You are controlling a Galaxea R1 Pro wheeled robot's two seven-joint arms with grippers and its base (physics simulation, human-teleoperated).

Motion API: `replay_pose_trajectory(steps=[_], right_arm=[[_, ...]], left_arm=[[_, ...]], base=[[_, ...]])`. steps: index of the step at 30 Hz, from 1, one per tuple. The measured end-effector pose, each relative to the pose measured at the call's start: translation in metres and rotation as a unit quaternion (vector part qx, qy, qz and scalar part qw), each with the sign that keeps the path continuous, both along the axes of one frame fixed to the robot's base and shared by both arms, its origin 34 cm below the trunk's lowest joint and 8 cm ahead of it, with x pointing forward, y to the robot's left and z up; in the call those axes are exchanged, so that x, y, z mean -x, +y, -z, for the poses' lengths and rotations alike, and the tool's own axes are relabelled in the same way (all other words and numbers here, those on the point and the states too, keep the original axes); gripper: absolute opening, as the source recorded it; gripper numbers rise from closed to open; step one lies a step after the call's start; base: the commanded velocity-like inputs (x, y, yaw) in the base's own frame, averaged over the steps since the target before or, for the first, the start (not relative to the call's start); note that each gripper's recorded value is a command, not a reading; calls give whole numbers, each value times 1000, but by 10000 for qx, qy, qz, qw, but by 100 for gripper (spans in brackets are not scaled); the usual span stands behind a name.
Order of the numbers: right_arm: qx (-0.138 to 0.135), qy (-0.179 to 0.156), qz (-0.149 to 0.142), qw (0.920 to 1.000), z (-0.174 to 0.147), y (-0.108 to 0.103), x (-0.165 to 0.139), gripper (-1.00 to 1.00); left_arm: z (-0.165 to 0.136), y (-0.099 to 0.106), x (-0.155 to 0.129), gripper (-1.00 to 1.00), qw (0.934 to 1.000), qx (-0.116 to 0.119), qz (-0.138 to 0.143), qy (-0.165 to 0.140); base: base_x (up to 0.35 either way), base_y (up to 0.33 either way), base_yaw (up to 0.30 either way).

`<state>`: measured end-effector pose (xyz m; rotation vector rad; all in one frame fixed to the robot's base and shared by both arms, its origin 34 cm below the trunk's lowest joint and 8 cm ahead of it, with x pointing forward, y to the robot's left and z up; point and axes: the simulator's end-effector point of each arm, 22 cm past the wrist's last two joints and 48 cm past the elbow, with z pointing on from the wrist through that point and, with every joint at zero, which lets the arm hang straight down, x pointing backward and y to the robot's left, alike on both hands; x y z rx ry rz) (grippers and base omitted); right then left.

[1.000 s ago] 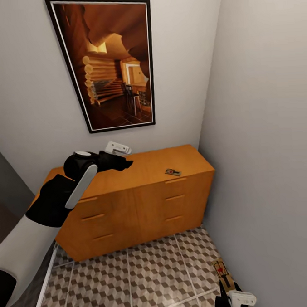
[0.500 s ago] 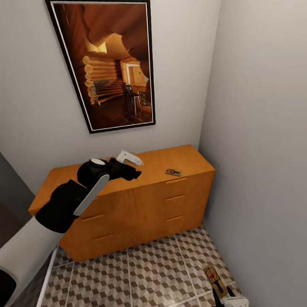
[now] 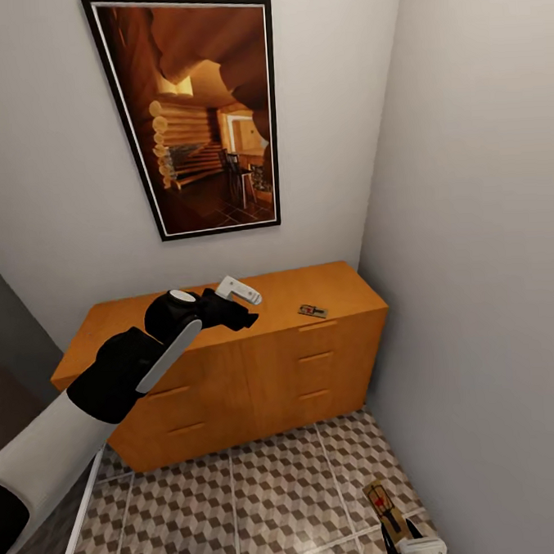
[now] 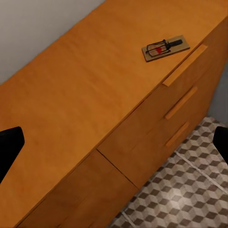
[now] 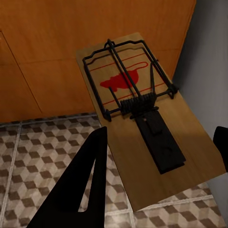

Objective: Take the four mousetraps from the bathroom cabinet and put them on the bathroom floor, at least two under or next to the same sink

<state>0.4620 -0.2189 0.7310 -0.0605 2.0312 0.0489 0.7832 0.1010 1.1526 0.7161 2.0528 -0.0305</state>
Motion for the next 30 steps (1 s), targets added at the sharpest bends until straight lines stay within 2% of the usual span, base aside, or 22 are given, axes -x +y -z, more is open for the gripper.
replay_pose_trajectory(steps=[13,30], right_arm=[[1,21,0,10000,1,0,1,-100],[2,22,-2,10000,1,0,1,-100]], left_arm=[[6,2,-1,100,10000,-22,-29,62],[15,7,-3,100,9998,-60,-90,152]], base=[[11,6,0],[141,57,0]])
